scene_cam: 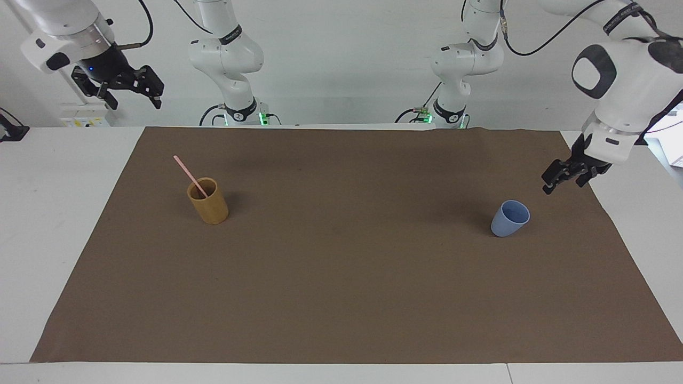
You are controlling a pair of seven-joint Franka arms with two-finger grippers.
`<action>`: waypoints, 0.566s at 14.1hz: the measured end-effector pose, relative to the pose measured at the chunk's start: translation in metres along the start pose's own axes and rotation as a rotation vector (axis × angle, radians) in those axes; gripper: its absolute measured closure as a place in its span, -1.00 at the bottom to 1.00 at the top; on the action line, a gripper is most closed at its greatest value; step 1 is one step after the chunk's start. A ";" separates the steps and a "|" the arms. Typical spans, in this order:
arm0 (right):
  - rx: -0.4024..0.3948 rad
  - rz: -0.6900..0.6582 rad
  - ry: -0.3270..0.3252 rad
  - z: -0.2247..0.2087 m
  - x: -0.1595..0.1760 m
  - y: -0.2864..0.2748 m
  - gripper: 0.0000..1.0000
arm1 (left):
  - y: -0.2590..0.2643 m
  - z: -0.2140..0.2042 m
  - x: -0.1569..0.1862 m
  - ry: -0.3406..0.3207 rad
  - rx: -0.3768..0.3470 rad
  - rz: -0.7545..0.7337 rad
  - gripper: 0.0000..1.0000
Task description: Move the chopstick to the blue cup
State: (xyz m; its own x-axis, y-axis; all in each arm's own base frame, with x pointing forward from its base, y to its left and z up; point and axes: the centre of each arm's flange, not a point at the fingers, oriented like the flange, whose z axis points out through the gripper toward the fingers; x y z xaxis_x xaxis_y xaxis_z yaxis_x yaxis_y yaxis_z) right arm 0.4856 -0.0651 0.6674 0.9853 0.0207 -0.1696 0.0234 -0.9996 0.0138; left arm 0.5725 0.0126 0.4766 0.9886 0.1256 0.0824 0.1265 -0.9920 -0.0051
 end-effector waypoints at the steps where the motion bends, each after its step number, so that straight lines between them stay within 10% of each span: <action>1: 0.010 -0.003 -0.005 0.003 -0.001 -0.001 -1.00 | 0.000 0.025 -0.006 -0.019 0.002 -0.006 -1.00; 5: 0.030 -0.072 0.039 0.012 0.004 -0.007 -1.00 | -0.002 0.082 -0.028 -0.040 0.003 -0.029 -0.90; 8: 0.021 -0.320 0.056 0.040 0.014 -0.013 -1.00 | 0.000 0.093 -0.027 -0.027 0.002 -0.057 -0.22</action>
State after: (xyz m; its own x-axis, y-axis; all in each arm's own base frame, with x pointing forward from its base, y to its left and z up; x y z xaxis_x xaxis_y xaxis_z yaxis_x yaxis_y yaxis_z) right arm 0.4923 -0.0526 0.6255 0.9363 0.3345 -0.1072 0.3307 -0.9423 -0.0520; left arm 0.5531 0.0110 0.3814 0.9817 0.1821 0.0562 0.1825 -0.9832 -0.0027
